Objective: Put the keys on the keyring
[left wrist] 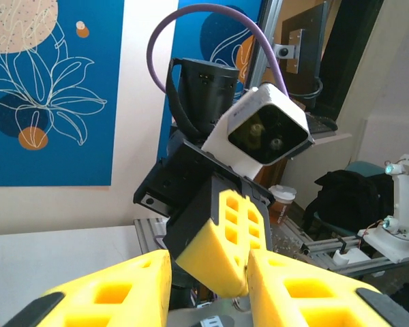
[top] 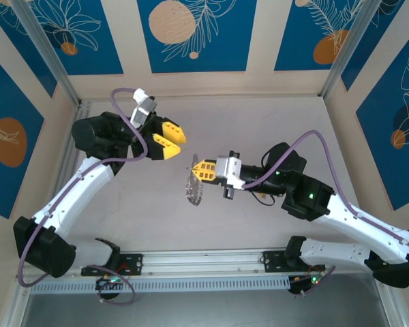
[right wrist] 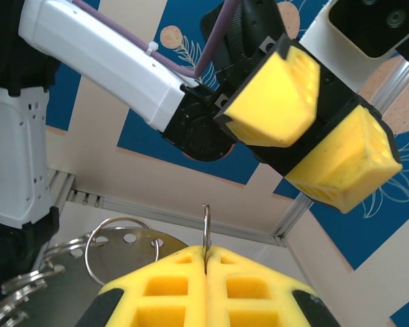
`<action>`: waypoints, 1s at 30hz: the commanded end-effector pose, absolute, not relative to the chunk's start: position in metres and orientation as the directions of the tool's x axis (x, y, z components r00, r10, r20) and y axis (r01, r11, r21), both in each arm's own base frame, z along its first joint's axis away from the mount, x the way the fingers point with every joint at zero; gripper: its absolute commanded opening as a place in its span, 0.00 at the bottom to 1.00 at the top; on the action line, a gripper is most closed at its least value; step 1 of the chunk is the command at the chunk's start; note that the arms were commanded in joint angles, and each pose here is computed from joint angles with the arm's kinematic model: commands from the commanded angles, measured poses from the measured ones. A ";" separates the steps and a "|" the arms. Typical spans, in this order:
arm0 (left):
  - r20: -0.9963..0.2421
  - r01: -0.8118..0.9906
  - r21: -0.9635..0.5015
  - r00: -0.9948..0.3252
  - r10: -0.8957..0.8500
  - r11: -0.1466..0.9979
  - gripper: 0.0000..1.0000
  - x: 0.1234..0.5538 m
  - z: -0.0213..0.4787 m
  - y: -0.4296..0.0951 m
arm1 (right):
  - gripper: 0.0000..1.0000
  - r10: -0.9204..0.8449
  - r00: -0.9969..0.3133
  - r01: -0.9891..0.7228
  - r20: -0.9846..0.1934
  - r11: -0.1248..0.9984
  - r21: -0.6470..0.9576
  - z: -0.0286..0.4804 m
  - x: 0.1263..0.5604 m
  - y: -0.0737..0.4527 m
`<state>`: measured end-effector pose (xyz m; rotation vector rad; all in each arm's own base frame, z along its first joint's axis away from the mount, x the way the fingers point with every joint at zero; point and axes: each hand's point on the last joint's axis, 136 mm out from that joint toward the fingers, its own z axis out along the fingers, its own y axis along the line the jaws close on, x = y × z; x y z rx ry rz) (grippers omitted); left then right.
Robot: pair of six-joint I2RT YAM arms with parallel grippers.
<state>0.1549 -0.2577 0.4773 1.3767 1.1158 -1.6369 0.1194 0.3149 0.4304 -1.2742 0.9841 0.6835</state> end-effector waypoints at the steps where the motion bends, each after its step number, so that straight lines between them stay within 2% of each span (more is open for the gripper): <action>1: -0.991 0.925 -0.121 -0.134 -0.011 -0.360 0.34 0.152 0.480 -0.254 | 0.00 -0.066 0.543 -0.800 -0.837 0.261 -0.540 0.451 0.121 0.310; 30: -0.993 0.922 -0.107 -0.116 -0.001 -0.371 0.28 0.145 0.481 -0.251 | 0.00 -0.064 0.620 -0.744 -0.782 0.268 -0.612 0.460 0.110 0.315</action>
